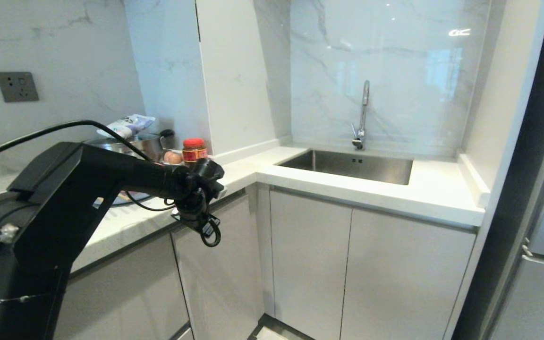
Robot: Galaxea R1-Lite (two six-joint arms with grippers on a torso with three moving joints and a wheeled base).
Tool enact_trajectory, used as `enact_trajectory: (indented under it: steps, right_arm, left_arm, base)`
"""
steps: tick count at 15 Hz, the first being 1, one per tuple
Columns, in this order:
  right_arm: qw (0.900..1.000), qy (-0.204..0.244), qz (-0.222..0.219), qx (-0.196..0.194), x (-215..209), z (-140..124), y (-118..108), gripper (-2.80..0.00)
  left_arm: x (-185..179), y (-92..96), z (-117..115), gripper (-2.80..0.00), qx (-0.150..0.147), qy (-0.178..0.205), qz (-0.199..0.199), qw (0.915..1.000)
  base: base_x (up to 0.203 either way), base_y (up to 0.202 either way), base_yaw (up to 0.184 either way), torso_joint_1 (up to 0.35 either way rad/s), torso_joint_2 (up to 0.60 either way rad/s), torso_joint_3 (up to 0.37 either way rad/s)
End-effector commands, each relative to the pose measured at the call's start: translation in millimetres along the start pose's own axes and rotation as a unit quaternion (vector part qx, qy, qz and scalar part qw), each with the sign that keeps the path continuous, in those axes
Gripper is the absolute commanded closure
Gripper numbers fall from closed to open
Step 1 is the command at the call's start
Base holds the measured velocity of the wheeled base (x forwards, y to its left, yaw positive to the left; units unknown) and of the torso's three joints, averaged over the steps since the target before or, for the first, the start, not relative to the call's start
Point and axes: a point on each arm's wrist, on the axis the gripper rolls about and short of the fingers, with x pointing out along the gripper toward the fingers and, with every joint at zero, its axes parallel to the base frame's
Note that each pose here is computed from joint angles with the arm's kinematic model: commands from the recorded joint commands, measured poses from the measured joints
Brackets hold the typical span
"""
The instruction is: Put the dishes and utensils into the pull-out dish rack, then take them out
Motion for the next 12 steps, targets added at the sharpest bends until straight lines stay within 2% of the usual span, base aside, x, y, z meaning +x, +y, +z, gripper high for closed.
enact_trajectory:
  steps: [1, 7, 10, 12]
  right_arm:
    - [1.000, -0.002, 0.000, 0.000, -0.3, 0.0, 0.0, 0.00]
    - [1.000, -0.002, 0.000, 0.000, -0.3, 0.0, 0.0, 0.00]
    - [1.000, -0.002, 0.000, 0.000, -0.3, 0.0, 0.0, 0.00]
    - [1.000, -0.002, 0.000, 0.000, -0.3, -0.2, 0.0, 0.00]
  left_arm:
    - [-0.4, 0.8, -0.2, 0.00, 0.000, 0.001, 0.001, 1.0000]
    - [-22.6, 6.5, 1.3, 0.00, -0.006, -0.020, 0.004, 0.9998]
    - [-56.0, 12.4, 0.6, 0.00, -0.012, -0.052, -0.003, 0.9986]
    - [-87.8, 23.5, -3.3, 0.00, -0.022, -0.085, -0.009, 0.9961]
  base:
    - [0.000, 0.000, 0.000, 0.000, 0.00, 0.000]
    - [0.000, 0.000, 0.000, 0.000, 0.00, 0.000]
    - [0.000, 0.000, 0.000, 0.000, 0.00, 0.000]
    - [0.000, 0.000, 0.000, 0.000, 0.00, 0.000]
